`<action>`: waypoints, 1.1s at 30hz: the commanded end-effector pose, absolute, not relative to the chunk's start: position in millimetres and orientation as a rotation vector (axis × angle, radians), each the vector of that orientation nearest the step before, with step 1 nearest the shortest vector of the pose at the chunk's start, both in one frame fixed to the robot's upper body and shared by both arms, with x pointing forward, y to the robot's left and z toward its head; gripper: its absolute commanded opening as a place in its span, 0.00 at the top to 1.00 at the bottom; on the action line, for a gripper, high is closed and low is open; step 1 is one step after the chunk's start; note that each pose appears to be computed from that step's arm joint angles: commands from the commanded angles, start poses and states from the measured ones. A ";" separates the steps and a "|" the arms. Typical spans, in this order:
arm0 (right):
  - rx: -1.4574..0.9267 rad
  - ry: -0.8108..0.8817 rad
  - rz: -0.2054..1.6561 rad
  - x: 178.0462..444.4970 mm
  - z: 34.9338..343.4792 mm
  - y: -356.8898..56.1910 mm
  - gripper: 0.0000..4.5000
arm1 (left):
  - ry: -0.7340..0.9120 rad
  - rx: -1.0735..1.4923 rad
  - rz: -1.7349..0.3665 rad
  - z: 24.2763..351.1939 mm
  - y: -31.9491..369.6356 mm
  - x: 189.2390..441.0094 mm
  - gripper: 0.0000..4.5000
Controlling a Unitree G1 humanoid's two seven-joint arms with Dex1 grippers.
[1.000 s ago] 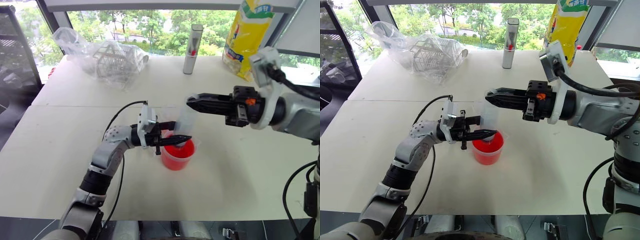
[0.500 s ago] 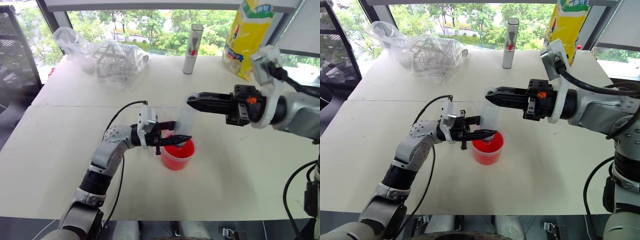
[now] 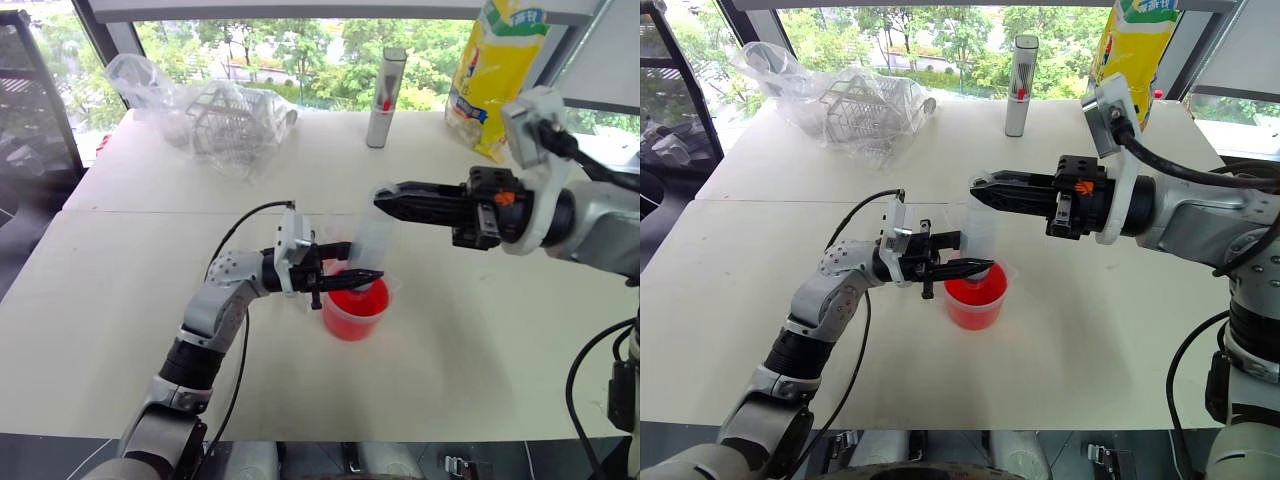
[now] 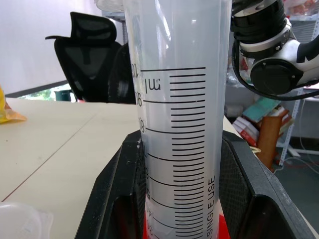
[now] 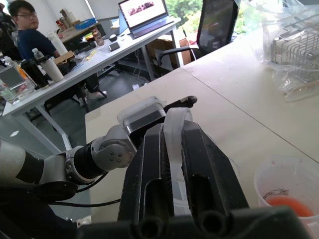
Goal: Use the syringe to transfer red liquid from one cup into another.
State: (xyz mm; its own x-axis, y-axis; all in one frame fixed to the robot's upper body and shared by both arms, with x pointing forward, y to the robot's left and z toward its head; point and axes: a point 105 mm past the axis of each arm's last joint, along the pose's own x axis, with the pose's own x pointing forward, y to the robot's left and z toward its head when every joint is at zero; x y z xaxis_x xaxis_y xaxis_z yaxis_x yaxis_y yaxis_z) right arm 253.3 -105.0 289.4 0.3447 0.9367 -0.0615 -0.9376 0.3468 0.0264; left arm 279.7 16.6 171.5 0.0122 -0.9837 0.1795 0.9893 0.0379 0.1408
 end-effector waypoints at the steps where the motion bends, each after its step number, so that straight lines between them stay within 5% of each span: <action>1: -0.020 -0.116 1.118 259.2 332.2 -122.4 0.99 | -0.214 0.014 -1.624 159.6 7.9 263.8 0.70; 33: 0.026 -0.167 1.114 257.6 347.5 -129.3 0.99 | -0.198 0.013 -1.646 157.1 7.3 259.2 0.70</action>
State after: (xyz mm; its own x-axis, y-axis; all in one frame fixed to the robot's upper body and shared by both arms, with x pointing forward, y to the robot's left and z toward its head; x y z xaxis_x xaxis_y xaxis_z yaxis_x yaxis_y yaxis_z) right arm 251.6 -104.9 295.2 0.3229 0.9455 -0.0423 -0.9445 0.3247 0.0495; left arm 276.6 17.2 174.1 0.0032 -0.9824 0.1869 0.9885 0.0313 0.1478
